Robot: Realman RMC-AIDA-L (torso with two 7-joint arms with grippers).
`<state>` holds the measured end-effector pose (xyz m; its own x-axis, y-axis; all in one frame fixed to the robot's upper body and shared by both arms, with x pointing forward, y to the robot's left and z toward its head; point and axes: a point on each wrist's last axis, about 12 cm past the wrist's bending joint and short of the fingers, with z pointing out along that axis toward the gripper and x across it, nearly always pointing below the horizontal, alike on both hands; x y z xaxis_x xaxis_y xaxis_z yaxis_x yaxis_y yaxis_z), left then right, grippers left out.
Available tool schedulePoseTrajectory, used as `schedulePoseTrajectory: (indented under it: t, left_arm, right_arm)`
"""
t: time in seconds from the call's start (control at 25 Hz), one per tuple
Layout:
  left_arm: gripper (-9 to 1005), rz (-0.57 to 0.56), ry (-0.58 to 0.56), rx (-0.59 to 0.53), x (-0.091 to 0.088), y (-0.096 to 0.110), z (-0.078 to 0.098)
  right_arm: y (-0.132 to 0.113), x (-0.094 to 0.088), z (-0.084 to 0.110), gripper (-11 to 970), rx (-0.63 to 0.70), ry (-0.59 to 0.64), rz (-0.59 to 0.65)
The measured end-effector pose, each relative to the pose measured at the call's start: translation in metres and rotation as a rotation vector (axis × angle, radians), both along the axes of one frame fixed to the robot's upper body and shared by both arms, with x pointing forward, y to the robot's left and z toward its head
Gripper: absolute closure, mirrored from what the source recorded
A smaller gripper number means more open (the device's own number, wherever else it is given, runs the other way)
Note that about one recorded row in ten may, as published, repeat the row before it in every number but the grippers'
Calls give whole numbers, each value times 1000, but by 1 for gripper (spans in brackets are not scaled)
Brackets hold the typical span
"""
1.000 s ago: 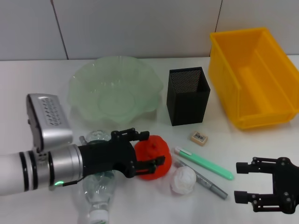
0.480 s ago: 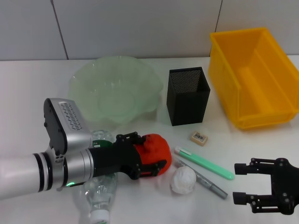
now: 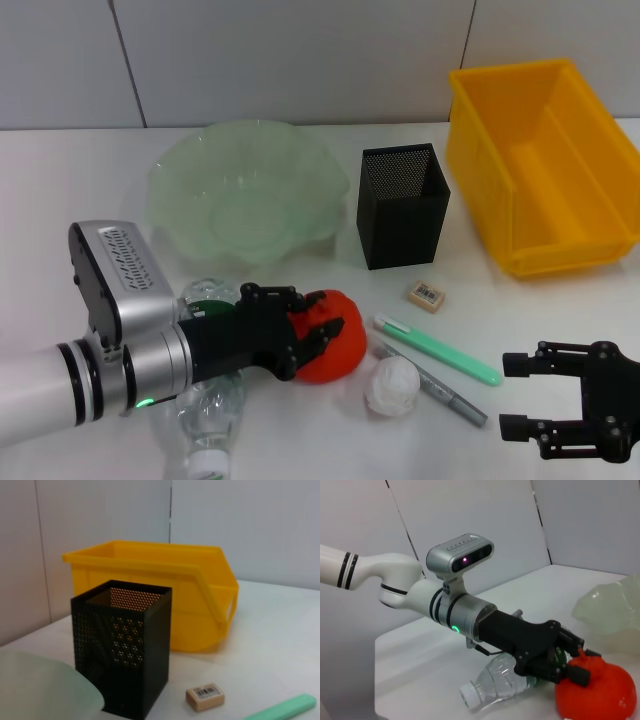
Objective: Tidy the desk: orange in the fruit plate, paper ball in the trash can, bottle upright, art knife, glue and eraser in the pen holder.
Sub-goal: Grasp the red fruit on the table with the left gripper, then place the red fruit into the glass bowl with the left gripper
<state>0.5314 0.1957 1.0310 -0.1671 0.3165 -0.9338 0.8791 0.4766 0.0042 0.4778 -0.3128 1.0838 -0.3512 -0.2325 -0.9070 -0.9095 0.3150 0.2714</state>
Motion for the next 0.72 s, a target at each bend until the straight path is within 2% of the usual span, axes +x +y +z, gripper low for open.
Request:
schedulePoseTrajectory:
  t: [0.16, 0.36, 0.72]
  left_arm:
    - [698, -16, 6, 12, -2, -3, -2]
    - [759, -17, 6, 9, -2, -3, -2]
    - [809, -21, -22, -86, 4, 1, 21]
  right_arm:
    - [0, 0, 0, 258, 2, 1, 3]
    - [1, 1, 1, 260, 2, 0, 3]
    - [2, 1, 1, 262, 11, 1, 6]
